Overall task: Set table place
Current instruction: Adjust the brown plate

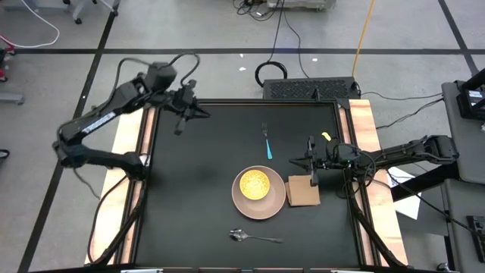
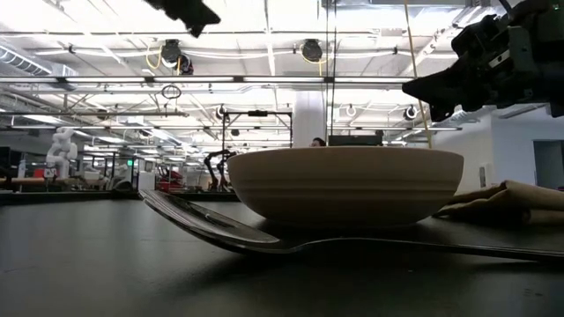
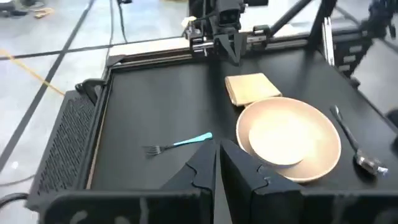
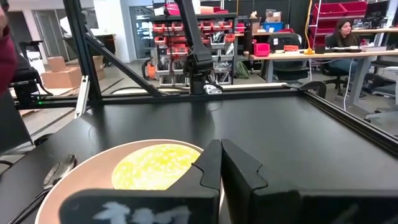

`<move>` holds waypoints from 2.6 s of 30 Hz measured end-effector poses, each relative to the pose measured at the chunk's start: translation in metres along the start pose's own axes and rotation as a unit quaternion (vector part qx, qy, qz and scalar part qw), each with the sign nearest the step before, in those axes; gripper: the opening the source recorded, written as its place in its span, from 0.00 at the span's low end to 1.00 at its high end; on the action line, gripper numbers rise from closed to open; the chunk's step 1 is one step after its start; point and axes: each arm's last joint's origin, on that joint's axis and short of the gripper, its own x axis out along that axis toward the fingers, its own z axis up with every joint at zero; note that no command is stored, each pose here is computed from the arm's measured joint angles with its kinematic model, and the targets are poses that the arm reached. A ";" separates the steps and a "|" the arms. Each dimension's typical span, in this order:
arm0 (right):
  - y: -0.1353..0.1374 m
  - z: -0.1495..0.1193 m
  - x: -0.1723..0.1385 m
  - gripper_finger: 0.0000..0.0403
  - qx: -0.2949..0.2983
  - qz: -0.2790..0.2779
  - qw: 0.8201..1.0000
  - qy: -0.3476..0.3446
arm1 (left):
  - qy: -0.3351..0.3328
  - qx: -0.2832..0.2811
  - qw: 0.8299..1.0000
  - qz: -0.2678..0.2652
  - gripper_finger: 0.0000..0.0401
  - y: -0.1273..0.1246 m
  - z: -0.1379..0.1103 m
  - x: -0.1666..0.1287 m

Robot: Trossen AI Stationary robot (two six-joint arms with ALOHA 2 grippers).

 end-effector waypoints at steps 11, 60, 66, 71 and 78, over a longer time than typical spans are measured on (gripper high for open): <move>0.000 0.001 0.000 0.00 -0.010 0.000 1.000 -0.004 | -0.089 -0.072 0.992 0.046 0.06 -0.032 -0.074 0.007; 0.000 0.001 0.000 0.00 -0.006 0.002 1.000 -0.005 | -0.160 -0.032 0.980 0.111 0.06 -0.112 -0.149 0.025; 0.000 0.003 0.000 0.00 -0.007 0.003 1.000 -0.014 | -0.134 -0.073 0.985 0.079 0.06 -0.120 -0.172 0.040; 0.000 0.003 0.000 0.00 -0.007 0.003 1.000 -0.014 | -0.127 -0.049 0.990 0.020 0.06 -0.131 -0.173 0.047; 0.000 0.003 0.000 0.00 0.016 0.003 1.000 -0.014 | -0.144 0.007 0.987 0.070 0.06 -0.139 -0.169 0.042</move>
